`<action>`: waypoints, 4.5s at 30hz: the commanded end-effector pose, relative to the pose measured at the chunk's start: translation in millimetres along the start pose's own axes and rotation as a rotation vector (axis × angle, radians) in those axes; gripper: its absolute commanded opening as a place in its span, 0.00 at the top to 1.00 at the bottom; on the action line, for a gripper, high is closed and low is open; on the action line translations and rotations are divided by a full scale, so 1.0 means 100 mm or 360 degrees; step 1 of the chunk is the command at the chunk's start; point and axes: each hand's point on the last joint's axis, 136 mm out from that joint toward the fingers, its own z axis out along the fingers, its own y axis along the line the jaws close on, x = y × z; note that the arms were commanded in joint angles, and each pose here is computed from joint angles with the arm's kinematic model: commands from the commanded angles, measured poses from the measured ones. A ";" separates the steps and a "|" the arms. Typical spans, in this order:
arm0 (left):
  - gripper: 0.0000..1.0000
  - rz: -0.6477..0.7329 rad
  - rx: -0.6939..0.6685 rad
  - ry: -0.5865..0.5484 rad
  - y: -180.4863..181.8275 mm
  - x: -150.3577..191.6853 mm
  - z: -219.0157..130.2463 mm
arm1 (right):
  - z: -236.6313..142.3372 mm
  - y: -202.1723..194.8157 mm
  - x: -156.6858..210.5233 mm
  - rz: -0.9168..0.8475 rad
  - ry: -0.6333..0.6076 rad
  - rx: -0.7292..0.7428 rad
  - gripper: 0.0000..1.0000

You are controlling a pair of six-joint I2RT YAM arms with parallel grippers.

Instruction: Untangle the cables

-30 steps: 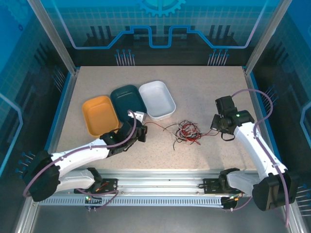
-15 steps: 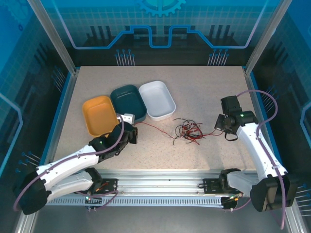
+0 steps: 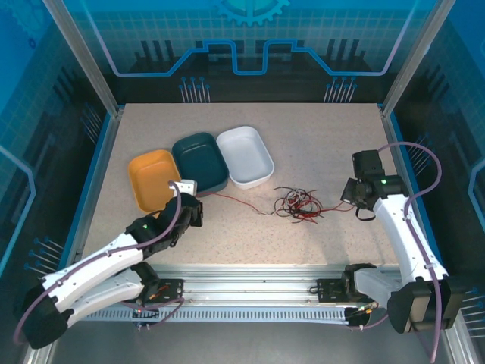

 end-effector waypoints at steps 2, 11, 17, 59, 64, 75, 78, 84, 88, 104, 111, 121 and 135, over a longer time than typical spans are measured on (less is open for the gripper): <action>1.00 -0.0049 -0.0129 0.0022 0.24 0.07 -0.06 | -0.02 -0.09 0.00 0.0002 0.0011 0.0039 1.00; 1.00 -0.0273 -0.0307 0.0051 0.52 0.12 -0.13 | 0.02 -0.17 -0.02 0.0030 0.0016 0.0077 1.00; 1.00 -0.0423 -0.0325 0.0003 0.63 0.07 -0.19 | 0.04 -0.21 -0.03 0.0048 0.0020 0.0075 1.00; 1.00 -0.0431 0.0111 -0.0166 0.42 -0.65 -0.55 | 0.01 -0.09 -0.13 0.0138 -0.0001 -0.0200 1.00; 1.00 -0.0356 0.0403 -0.0178 -0.01 -0.91 -0.64 | 0.05 0.16 -0.09 0.0052 0.0032 -0.0247 1.00; 1.00 -0.0067 0.0861 -0.0335 -0.77 -1.71 -1.29 | 0.12 0.75 -0.03 -0.0154 0.0080 -0.0372 1.00; 1.00 -0.0019 0.0970 -0.0417 -0.89 -1.98 -1.56 | 0.15 0.78 -0.01 -0.0167 0.0099 -0.0363 1.00; 1.00 0.0084 0.1178 -0.0577 -1.10 -2.35 -2.00 | 0.13 0.83 0.01 -0.0193 0.0093 -0.0387 1.00; 1.00 0.0120 0.1243 -0.0613 -1.21 -2.50 -2.05 | 0.10 0.87 0.01 -0.0222 0.0079 -0.0409 1.00; 1.00 0.0193 0.1601 -0.0380 -1.97 -2.47 -1.86 | -0.04 0.88 -0.10 -0.0243 0.0017 -0.0397 0.92; 1.00 0.0219 0.1484 -0.0428 -1.98 -2.60 -1.70 | 0.00 0.90 -0.05 -0.0240 0.0033 -0.0423 0.93; 1.00 0.0272 0.1028 -0.0564 -1.78 -3.13 -1.11 | 0.00 0.92 -0.03 -0.0233 0.0030 -0.0442 0.94; 1.00 0.0236 0.0685 -0.0388 -1.48 -3.16 0.03 | 0.04 0.91 0.00 -0.0210 0.0038 -0.0431 0.94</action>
